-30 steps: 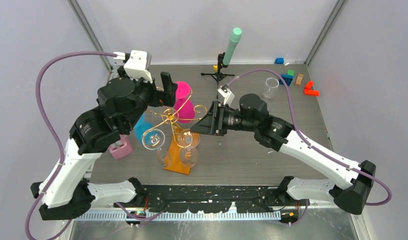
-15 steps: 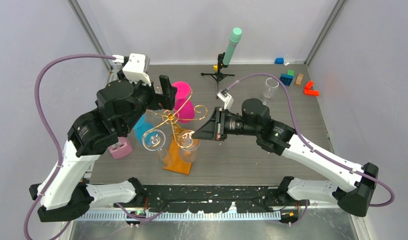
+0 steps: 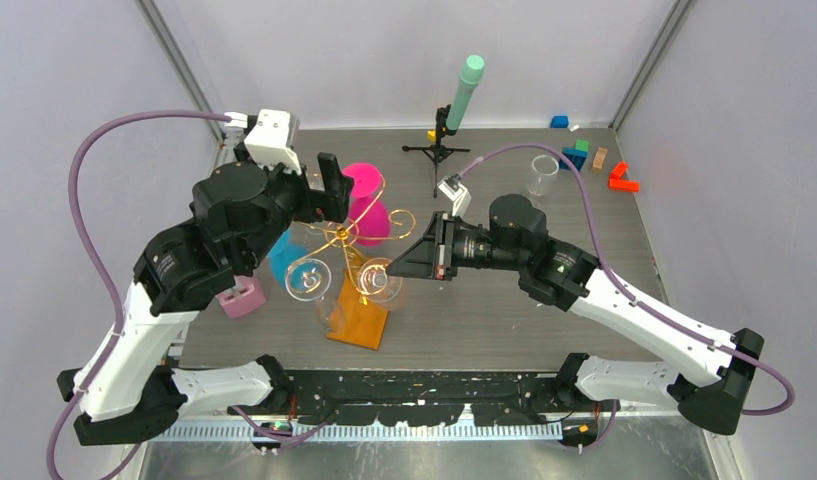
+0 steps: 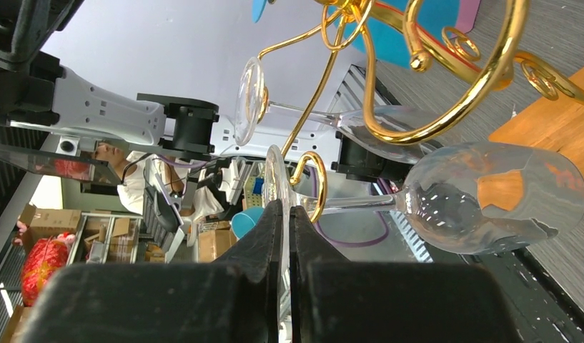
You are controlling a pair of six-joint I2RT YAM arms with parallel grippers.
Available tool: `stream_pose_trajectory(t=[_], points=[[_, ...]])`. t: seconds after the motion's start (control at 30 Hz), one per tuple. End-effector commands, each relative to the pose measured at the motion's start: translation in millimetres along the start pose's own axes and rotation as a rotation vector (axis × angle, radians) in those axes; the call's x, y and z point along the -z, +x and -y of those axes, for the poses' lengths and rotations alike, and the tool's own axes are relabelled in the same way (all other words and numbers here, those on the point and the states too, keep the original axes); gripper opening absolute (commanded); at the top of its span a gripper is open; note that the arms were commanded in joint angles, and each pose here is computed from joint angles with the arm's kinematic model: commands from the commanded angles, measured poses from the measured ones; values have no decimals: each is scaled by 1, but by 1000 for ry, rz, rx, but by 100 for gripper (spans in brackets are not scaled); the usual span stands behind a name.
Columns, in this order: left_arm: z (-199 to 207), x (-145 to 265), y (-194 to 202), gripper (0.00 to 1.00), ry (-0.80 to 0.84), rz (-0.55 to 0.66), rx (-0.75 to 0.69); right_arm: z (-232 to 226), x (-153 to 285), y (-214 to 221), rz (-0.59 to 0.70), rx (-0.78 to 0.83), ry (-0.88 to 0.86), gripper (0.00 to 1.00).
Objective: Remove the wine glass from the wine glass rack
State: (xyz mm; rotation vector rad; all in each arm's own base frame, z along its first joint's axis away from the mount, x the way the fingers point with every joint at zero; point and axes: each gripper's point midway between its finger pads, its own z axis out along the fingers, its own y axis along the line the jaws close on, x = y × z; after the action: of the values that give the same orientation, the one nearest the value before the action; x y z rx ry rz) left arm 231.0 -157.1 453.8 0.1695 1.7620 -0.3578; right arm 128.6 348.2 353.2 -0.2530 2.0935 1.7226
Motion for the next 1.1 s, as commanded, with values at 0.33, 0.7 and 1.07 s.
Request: stream_pose_trajectory(t=[0.33,0.7,1.07], points=[[-5,6,-7,95,-9,35,24,-50,0,1,-63,0,-158,0],[-9,9,-8,95,-16,47,27,-61,-11,-10,-39,37,-191,0],[-13,13,-11,95,-22,63,21,-59,-23,-30,49,58,-169,0]])
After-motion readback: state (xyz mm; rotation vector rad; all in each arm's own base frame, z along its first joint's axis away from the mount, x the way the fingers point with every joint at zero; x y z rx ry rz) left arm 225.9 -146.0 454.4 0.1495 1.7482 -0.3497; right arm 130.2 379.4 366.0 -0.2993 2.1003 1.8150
